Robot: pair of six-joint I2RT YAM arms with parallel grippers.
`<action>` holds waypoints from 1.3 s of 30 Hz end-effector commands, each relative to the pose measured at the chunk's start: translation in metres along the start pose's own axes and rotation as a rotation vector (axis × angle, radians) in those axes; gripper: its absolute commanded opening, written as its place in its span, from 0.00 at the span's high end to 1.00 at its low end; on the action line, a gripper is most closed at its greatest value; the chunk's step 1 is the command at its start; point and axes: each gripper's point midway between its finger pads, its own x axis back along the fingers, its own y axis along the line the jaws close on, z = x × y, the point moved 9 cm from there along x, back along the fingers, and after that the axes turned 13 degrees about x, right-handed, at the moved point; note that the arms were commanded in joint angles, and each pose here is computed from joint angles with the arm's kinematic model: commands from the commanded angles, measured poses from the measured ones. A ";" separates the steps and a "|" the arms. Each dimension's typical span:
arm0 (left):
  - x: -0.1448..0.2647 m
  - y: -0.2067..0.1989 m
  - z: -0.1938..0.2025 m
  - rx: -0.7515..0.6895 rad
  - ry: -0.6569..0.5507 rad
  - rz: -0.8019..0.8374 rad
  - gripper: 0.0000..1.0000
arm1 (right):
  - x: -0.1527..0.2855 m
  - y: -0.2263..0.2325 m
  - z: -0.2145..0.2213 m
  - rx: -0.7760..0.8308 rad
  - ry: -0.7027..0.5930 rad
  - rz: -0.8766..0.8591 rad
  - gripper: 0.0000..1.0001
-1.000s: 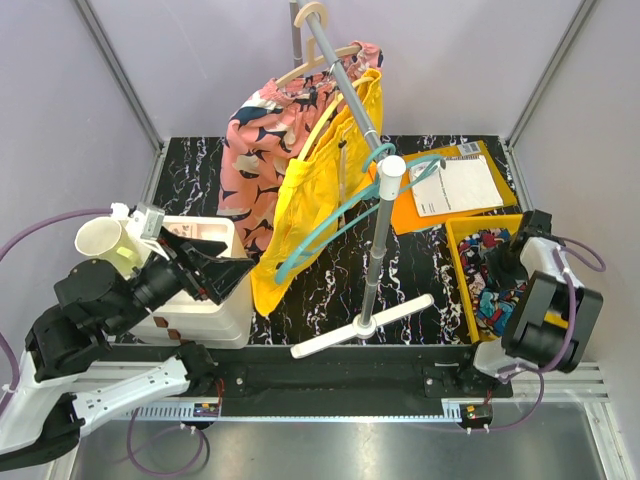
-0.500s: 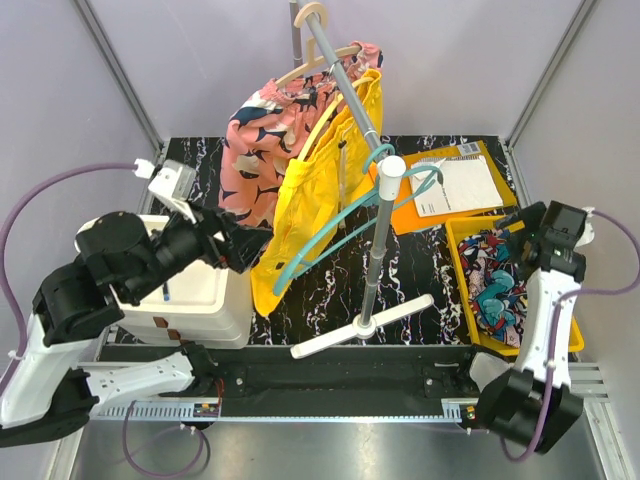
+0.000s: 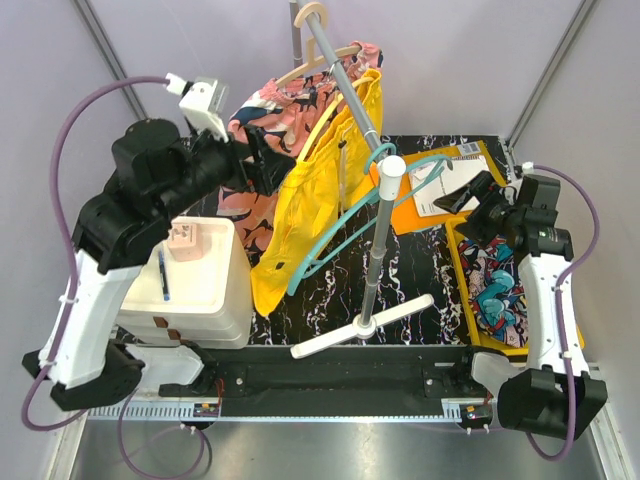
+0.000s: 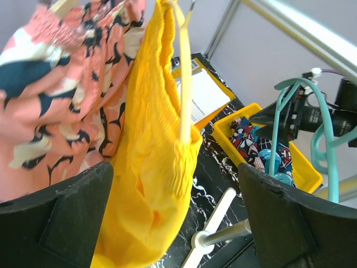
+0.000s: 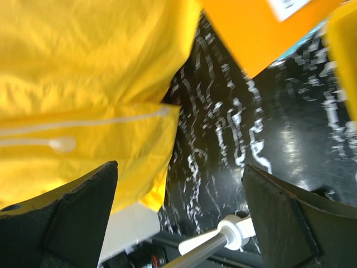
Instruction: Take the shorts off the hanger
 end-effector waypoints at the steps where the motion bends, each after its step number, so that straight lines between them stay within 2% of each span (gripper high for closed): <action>1: -0.016 -0.018 -0.020 -0.063 -0.001 0.166 0.06 | -0.001 0.021 0.002 0.102 -0.008 -0.126 0.00; 8: -0.039 -0.014 -0.014 -0.085 0.030 0.156 0.09 | -0.011 0.014 0.014 0.079 0.044 -0.159 0.00; 12: -0.044 -0.003 0.000 -0.088 0.060 0.110 0.06 | -0.011 0.013 0.017 0.086 0.042 -0.166 0.00; 19: -0.059 0.005 0.011 -0.083 0.087 0.079 0.07 | -0.015 0.012 0.018 0.073 0.047 -0.184 0.00; 26: -0.076 0.008 0.015 -0.086 0.095 0.071 0.15 | -0.018 0.011 0.021 0.063 0.059 -0.194 0.00; 30: -0.086 0.010 0.019 -0.080 0.102 0.071 0.24 | -0.019 0.011 0.020 0.068 0.060 -0.193 0.00; 36: -0.093 0.011 0.020 -0.083 0.094 0.070 0.43 | -0.020 0.010 0.020 0.068 0.063 -0.193 0.00; 37: -0.094 0.011 0.020 -0.085 0.092 0.069 0.47 | -0.020 0.010 0.020 0.067 0.063 -0.195 0.00; 38: -0.094 0.010 0.019 -0.090 0.088 0.073 0.59 | -0.020 0.010 0.020 0.069 0.063 -0.195 0.00; 39: -0.094 0.010 0.017 -0.090 0.084 0.074 0.65 | -0.020 0.010 0.020 0.066 0.065 -0.196 0.00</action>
